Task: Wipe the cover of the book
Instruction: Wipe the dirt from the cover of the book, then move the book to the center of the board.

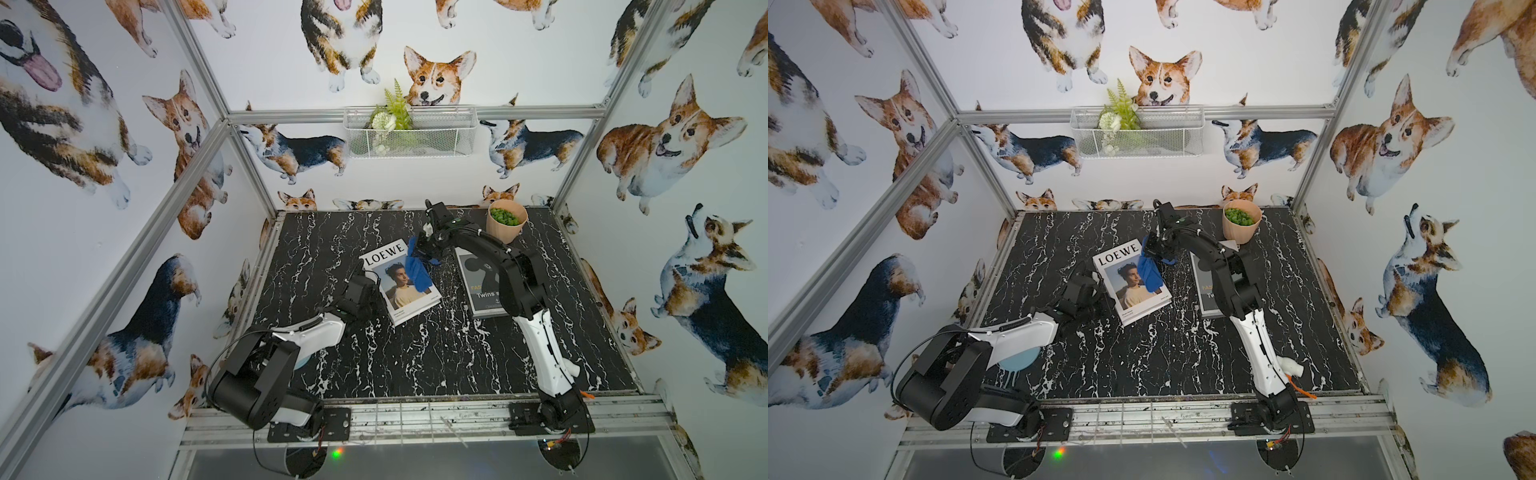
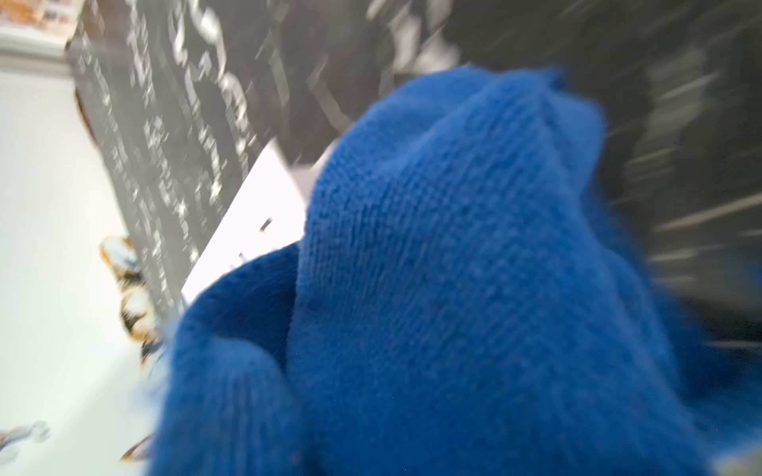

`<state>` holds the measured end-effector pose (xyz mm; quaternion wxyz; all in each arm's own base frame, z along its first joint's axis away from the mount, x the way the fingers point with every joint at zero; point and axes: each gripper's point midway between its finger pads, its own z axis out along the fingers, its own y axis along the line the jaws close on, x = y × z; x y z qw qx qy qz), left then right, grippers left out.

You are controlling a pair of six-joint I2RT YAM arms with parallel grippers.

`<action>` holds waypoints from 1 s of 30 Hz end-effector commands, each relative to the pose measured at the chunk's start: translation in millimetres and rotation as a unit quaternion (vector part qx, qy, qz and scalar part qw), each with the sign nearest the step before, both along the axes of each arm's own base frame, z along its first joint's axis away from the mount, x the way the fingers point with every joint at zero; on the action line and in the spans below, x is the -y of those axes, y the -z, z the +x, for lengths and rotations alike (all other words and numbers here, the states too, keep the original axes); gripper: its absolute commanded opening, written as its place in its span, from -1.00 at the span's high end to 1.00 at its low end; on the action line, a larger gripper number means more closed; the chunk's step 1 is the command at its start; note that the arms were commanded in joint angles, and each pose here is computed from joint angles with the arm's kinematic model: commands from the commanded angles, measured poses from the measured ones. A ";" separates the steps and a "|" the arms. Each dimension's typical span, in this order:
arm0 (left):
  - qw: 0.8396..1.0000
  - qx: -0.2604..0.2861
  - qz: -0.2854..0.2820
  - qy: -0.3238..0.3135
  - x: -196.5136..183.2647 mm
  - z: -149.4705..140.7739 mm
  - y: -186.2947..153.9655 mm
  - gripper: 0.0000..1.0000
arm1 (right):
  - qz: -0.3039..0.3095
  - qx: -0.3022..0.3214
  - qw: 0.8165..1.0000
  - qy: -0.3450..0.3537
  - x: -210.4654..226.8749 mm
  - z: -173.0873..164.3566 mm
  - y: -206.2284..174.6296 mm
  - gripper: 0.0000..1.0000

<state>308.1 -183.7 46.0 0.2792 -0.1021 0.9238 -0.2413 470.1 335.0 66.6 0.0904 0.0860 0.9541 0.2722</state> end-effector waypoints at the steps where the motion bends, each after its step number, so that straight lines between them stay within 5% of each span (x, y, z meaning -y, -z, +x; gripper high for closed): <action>1: 0.993 -0.094 0.076 -0.011 -30.4 -36.8 38.1 0.64 | -0.066 -0.031 0.997 0.013 39.9 -18.3 3.0 1.00; 6: 0.992 -0.088 0.087 -0.009 -32.3 -31.7 27.8 0.64 | -0.102 -0.021 0.995 -0.009 63.7 -44.1 -9.7 1.00; 14: 0.993 -0.090 0.077 -0.017 -33.6 -18.2 15.6 0.49 | -0.116 -0.068 0.990 -0.036 81.1 -108.1 26.7 1.00; 23: 0.993 -0.098 0.067 -0.027 -38.6 9.1 8.7 0.43 | -0.070 -0.070 0.992 -0.083 5.0 -156.4 35.4 1.00; 30: 0.995 -0.066 0.048 -0.050 -56.4 30.5 -32.6 0.01 | -0.077 -0.060 0.991 -0.088 -28.1 -143.8 41.8 1.00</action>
